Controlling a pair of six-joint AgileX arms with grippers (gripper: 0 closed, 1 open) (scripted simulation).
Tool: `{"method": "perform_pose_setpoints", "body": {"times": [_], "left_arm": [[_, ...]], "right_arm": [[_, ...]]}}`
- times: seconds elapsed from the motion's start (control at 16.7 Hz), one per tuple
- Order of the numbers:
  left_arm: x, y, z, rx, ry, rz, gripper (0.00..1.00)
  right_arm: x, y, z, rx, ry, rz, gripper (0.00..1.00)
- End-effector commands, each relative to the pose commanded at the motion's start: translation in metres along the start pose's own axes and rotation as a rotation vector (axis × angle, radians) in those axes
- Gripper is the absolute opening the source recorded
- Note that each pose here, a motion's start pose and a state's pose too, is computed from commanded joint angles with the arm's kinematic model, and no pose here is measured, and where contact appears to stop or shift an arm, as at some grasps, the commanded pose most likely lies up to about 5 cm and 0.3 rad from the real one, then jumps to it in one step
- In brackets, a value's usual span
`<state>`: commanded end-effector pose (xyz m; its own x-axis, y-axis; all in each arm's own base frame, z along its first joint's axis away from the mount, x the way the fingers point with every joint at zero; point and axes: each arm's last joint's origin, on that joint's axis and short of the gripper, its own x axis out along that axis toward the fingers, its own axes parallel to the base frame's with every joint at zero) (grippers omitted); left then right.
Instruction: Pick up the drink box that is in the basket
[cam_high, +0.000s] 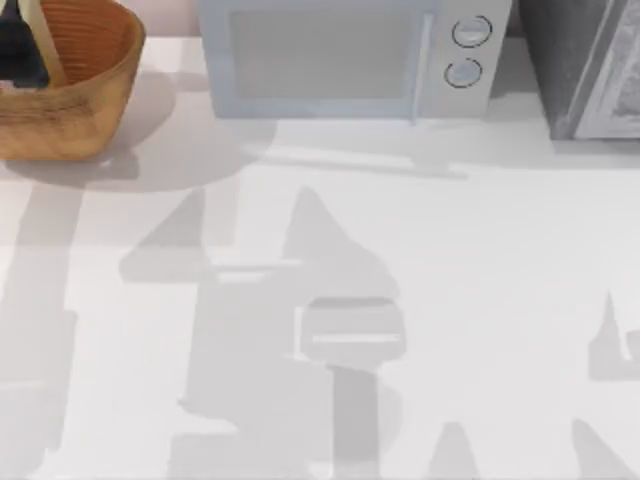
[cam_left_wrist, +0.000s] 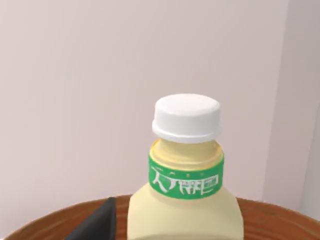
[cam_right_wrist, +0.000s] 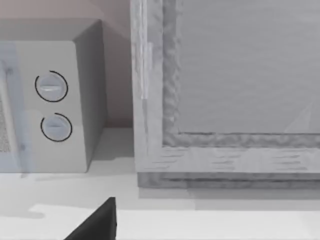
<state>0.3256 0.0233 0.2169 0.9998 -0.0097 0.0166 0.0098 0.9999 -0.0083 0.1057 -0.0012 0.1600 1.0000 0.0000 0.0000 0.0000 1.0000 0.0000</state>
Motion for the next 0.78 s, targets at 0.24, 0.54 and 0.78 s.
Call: {"method": "perform_pose_setpoints", "body": {"times": [0.24, 0.54, 0.78], "left_arm": [[0.048, 0.010, -0.046, 0.002, 0.011, -0.001, 1.00], [0.073, 0.016, -0.088, 0.005, 0.025, -0.005, 1.00], [0.074, 0.016, -0.090, 0.005, 0.026, -0.005, 1.00]], "right_arm": [[0.000, 0.000, 0.000, 0.000, 0.000, 0.000, 1.00], [0.000, 0.000, 0.000, 0.000, 0.000, 0.000, 1.00], [0.000, 0.000, 0.000, 0.000, 0.000, 0.000, 1.00]]}}
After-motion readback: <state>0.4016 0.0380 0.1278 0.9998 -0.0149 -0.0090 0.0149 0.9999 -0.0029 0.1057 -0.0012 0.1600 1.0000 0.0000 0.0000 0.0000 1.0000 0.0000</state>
